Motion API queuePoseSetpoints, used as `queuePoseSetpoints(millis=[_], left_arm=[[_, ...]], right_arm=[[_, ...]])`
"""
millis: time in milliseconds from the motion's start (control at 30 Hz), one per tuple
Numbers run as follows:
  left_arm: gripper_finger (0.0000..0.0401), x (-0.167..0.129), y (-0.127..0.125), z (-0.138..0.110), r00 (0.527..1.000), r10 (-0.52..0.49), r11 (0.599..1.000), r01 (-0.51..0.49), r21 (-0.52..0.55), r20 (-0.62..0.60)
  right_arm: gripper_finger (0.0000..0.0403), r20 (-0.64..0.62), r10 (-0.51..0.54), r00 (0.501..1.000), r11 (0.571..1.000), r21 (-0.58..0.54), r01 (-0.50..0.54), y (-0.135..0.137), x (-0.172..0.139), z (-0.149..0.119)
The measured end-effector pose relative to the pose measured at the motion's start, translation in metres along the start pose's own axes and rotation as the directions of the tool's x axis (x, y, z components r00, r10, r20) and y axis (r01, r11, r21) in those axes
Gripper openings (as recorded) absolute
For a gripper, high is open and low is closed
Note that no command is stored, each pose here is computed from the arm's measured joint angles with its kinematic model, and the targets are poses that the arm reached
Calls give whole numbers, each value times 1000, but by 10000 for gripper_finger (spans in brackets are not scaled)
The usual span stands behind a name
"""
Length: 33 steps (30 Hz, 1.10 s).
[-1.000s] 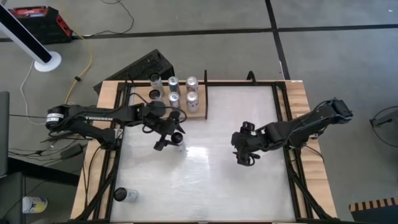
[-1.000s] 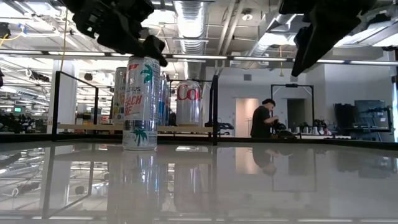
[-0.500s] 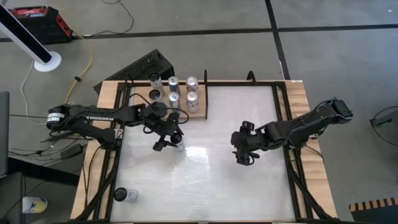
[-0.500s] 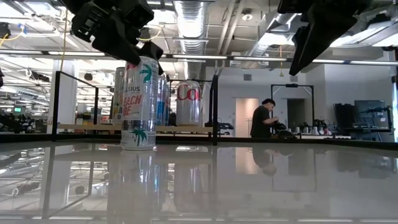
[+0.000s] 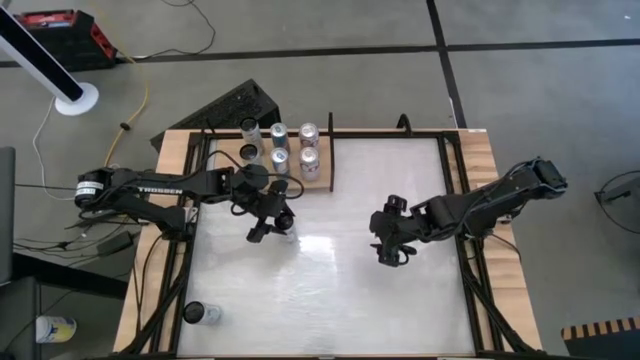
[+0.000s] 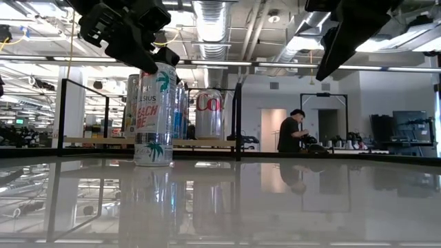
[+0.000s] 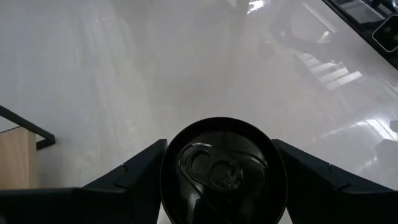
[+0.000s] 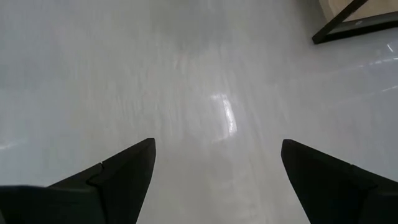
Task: Place canned beverage on shelf
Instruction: Put the right red soda can on the shelf
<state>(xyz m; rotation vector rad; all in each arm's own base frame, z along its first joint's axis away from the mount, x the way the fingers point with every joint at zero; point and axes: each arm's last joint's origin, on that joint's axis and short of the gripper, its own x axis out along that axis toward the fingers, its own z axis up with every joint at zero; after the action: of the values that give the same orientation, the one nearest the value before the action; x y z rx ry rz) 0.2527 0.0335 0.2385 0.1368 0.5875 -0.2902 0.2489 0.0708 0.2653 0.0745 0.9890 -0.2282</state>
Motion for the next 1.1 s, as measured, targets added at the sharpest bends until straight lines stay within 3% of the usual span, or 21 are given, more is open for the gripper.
queuePoseSetpoints(millis=[300, 533, 733, 1100], left_arm=[[238, -5, 0, 6, 1000, 3, 998, -4, -61, -7], [238, -26, -5, 19, 999, 21, 997, -17, -77, 48], [243, -58, -13, 28, 986, 121, 989, -109, -102, 118], [245, -105, -30, 22, 961, 248, 956, -222, -191, 124]], right_arm=[[373, 8, 5, 1000, 1000, 1, -5, 1, 0, 1], [373, 9, 5, 1000, 1000, 2, -5, 1, 0, 1], [373, 16, 9, 1000, 1000, 5, -9, 1, 0, 1], [373, 35, 18, 999, 999, 27, -19, 2, 0, 3]])
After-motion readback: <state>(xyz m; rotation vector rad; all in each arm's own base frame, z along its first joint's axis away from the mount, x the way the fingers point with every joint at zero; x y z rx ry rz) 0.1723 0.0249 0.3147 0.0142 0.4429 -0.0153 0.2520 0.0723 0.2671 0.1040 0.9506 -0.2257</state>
